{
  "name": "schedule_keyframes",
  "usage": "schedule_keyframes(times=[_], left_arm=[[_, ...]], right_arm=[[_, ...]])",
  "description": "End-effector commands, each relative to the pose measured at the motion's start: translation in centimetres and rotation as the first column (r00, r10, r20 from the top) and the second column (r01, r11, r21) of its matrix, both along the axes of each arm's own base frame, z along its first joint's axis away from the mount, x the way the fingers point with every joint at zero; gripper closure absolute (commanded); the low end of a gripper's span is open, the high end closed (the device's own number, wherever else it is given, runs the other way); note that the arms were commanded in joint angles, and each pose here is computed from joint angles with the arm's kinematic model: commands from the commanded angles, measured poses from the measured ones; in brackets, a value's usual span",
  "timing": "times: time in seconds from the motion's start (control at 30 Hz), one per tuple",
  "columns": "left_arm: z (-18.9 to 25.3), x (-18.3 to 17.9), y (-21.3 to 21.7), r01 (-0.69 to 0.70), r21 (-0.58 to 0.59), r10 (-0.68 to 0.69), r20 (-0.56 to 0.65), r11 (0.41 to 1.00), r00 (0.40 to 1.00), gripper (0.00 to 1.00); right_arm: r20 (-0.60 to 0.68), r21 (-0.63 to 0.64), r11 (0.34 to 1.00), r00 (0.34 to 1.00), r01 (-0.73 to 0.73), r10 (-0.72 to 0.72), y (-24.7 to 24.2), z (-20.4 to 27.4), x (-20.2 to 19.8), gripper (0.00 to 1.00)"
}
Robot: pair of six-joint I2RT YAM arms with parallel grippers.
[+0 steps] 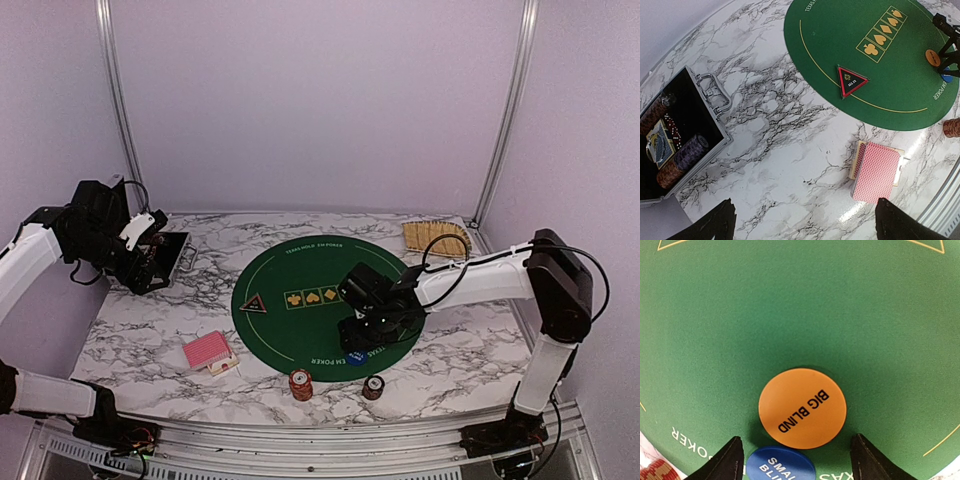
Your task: Distribute texas hold em gaming equipment
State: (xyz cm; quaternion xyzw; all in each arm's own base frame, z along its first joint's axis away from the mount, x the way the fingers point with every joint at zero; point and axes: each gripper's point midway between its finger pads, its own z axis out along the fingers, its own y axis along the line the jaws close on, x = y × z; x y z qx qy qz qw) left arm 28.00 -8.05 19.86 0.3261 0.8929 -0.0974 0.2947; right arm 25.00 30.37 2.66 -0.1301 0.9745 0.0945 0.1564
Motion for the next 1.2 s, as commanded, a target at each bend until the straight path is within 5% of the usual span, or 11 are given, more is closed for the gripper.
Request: schedule_keyframes(times=[0.0, 0.53, 0.93, 1.17], left_arm=[[1.1, -0.1, 0.1, 0.005, 0.012, -0.005, 0.018, 1.000, 1.000, 0.01], [1.4, 0.0, 0.3, -0.002, 0.021, 0.002, 0.028, 1.000, 1.000, 0.01], [1.2, -0.2, 0.8, -0.008, 0.051, 0.006, 0.031, 0.999, 0.999, 0.01], [1.2, 0.0, 0.6, -0.006, 0.041, 0.005, 0.024, 0.999, 1.000, 0.01]], right_arm=[[-0.029, 0.023, 1.000, 1.000, 0.013, -0.012, 0.5, -1.5, 0.2, 0.31], [0.056, -0.140, 0.990, 0.998, 0.016, -0.008, 0.3, -2.6, 3.6, 0.46], [0.105, -0.152, 0.987, 0.994, 0.045, -0.029, -0.1, -2.0, 6.8, 0.68], [0.150, -0.136, 0.987, 0.987, 0.080, -0.059, -0.5, -1.5, 10.7, 0.68]])
